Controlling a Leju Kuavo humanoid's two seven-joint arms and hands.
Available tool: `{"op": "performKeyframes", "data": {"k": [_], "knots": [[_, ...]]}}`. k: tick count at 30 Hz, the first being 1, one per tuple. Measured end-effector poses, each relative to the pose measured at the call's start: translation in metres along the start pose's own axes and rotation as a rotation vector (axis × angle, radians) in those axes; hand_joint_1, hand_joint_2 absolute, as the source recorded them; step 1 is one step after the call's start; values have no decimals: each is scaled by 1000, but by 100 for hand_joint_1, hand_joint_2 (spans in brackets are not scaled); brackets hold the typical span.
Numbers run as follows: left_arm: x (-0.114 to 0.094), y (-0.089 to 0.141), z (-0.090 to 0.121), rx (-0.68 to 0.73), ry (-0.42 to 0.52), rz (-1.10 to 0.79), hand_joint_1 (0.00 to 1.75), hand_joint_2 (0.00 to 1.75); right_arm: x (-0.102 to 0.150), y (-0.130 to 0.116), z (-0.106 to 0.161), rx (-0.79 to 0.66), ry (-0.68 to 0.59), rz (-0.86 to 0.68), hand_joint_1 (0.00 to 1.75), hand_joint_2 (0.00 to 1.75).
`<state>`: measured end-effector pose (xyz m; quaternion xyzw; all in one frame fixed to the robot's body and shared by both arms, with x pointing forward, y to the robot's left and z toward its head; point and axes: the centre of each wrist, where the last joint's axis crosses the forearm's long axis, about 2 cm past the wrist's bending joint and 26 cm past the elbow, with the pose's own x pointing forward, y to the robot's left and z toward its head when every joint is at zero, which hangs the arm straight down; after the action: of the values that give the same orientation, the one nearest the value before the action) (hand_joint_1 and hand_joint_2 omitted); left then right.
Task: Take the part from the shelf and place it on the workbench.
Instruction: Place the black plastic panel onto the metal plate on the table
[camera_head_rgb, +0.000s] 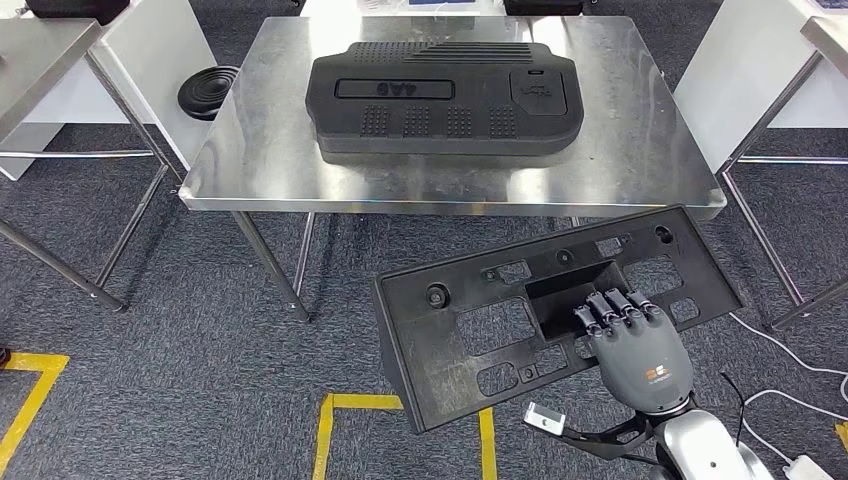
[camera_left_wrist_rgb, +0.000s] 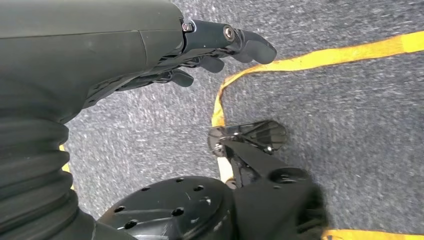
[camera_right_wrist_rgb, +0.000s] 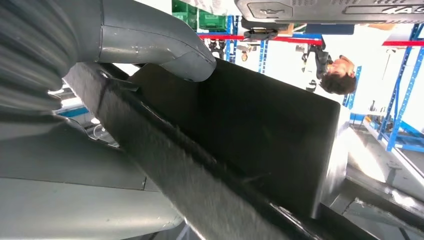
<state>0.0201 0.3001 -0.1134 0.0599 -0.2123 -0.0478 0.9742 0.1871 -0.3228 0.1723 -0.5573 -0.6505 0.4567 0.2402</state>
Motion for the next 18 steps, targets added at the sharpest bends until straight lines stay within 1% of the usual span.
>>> {"op": "performKeyframes", "data": {"k": [18], "knots": [[-1, -2, 1, -3, 2, 5, 0, 175, 0, 2, 8, 13, 24, 41, 150, 175]]}}
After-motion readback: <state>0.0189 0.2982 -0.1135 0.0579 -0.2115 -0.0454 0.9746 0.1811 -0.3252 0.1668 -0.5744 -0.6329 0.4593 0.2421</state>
